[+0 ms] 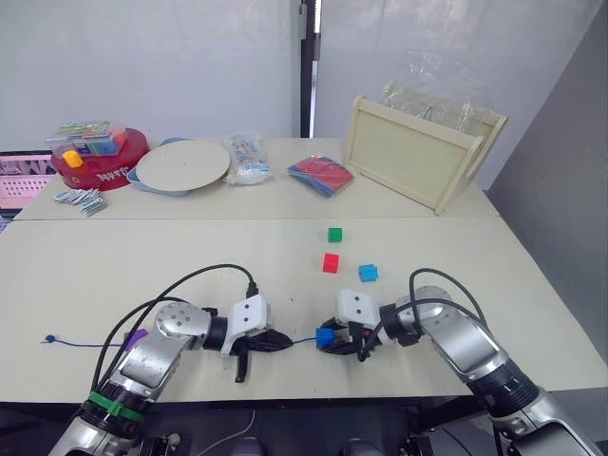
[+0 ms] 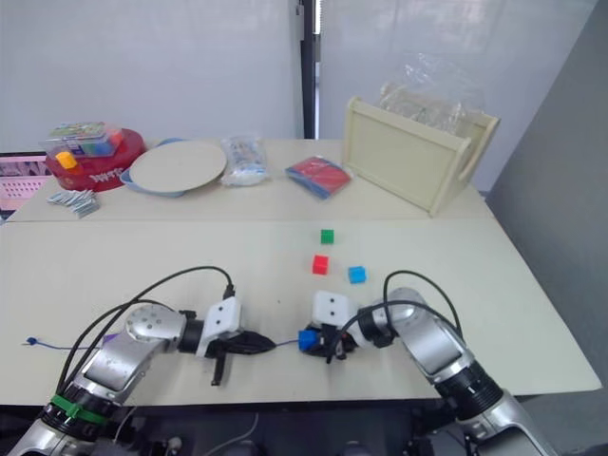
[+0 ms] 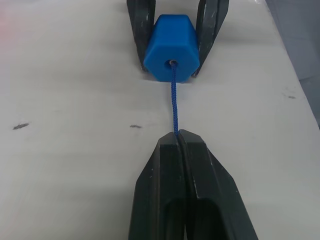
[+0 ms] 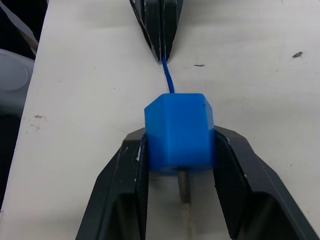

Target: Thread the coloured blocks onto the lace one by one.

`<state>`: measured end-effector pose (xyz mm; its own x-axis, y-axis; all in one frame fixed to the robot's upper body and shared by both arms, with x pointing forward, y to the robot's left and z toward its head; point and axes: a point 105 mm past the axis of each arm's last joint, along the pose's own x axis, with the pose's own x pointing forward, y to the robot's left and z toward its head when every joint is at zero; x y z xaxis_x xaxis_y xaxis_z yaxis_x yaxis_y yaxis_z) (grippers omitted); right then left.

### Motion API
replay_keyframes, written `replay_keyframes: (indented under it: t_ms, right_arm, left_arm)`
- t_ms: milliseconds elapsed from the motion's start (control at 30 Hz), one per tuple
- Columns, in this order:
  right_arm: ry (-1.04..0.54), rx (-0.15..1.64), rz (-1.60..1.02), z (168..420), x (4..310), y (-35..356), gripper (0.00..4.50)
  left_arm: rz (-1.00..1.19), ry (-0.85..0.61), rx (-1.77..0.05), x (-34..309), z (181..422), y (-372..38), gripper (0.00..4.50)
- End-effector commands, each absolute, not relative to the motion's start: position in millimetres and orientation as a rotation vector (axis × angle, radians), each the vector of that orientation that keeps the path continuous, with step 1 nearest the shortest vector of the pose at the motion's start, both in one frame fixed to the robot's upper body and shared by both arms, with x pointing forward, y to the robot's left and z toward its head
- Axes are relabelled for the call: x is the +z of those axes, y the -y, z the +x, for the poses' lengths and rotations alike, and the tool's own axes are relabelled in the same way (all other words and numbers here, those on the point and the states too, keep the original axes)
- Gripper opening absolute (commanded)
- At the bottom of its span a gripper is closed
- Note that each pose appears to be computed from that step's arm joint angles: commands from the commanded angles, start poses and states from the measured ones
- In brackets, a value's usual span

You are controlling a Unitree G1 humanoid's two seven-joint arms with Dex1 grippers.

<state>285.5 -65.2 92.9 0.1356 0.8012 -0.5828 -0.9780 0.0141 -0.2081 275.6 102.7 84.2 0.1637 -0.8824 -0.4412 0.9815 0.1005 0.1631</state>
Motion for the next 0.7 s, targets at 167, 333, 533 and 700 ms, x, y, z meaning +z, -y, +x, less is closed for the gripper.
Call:
replay_keyframes:
  t_ms: [167, 333, 533, 700]
  right_arm:
    - [-0.407, 1.392, -0.664, 284.3, 79.8, 71.4, 1.3]
    - [-0.407, 1.374, -0.673, 286.2, 78.0, 72.3, 1.3]
    - [-0.407, 1.344, -0.648, 288.7, 78.5, 71.3, 1.3]
    - [-0.381, 1.339, -0.601, 286.1, 88.7, 70.7, 3.04]
  left_arm:
    - [0.472, -0.17, -1.405, 100.4, 283.1, -79.7, 0.02]
    - [0.467, -0.172, -1.42, 102.3, 278.5, -80.8, 0.02]
    - [0.417, -0.172, -1.441, 110.2, 271.1, -86.3, 0.92]
    - [0.451, -0.206, -1.436, 107.5, 269.8, -91.0, 2.54]
